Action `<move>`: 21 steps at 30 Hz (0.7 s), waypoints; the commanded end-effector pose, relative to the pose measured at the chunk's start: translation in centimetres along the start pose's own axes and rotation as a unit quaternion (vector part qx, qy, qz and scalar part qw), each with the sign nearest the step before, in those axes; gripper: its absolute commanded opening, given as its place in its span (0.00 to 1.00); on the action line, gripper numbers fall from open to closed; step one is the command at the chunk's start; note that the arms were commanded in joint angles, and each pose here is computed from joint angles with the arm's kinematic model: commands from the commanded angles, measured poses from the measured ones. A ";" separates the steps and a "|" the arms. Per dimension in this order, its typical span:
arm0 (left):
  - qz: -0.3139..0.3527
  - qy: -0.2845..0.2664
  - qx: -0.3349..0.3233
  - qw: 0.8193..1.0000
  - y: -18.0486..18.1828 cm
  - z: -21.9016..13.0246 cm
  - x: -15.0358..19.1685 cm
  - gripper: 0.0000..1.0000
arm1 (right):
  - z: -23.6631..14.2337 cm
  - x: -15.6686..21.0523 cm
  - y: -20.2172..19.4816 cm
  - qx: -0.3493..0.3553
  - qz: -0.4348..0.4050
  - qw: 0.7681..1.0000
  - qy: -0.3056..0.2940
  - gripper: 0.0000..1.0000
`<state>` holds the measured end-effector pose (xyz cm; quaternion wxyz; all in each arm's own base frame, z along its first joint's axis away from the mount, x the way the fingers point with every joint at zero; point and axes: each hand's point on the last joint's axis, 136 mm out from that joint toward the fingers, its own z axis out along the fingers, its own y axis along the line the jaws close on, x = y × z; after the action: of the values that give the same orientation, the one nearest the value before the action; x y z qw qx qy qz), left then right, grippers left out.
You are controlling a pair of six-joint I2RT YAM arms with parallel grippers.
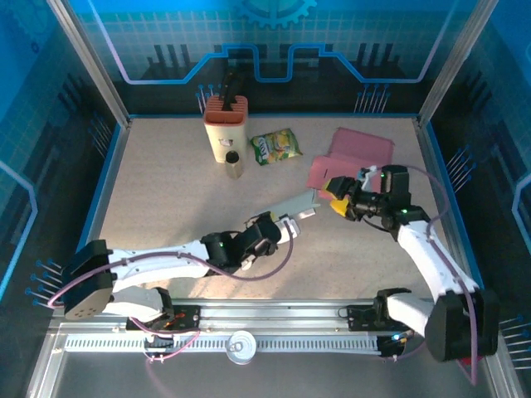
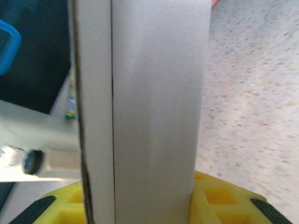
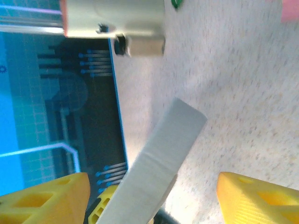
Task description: Fold the paper box
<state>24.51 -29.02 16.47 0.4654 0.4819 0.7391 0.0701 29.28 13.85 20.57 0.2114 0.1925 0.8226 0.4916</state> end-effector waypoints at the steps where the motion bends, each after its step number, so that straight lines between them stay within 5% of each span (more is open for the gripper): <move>1: -0.072 0.089 0.106 0.988 -2.1 -2.1 2.9 0.28 | -2.7 -0.8 -0.9 0.070 -0.068 0.993 -0.062 0.71; 6: -0.107 0.168 0.189 0.962 -3.9 -3.6 4.2 0.31 | -4.2 -0.5 -0.6 0.099 -0.147 0.979 -0.099 0.68; 13: -0.152 0.245 0.238 0.927 -3.5 -3.6 5.1 0.34 | -2.4 3.2 -1.2 0.139 -0.229 0.962 -0.060 0.65; 21: -0.175 0.283 0.272 0.903 -2.8 -2.1 5.5 0.38 | 0.0 7.1 -3.6 0.150 -0.103 0.980 -0.075 0.62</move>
<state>21.72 -25.33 12.58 0.1324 0.4056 0.9025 -0.0586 22.41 16.26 16.98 0.2893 0.0923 0.8945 0.3283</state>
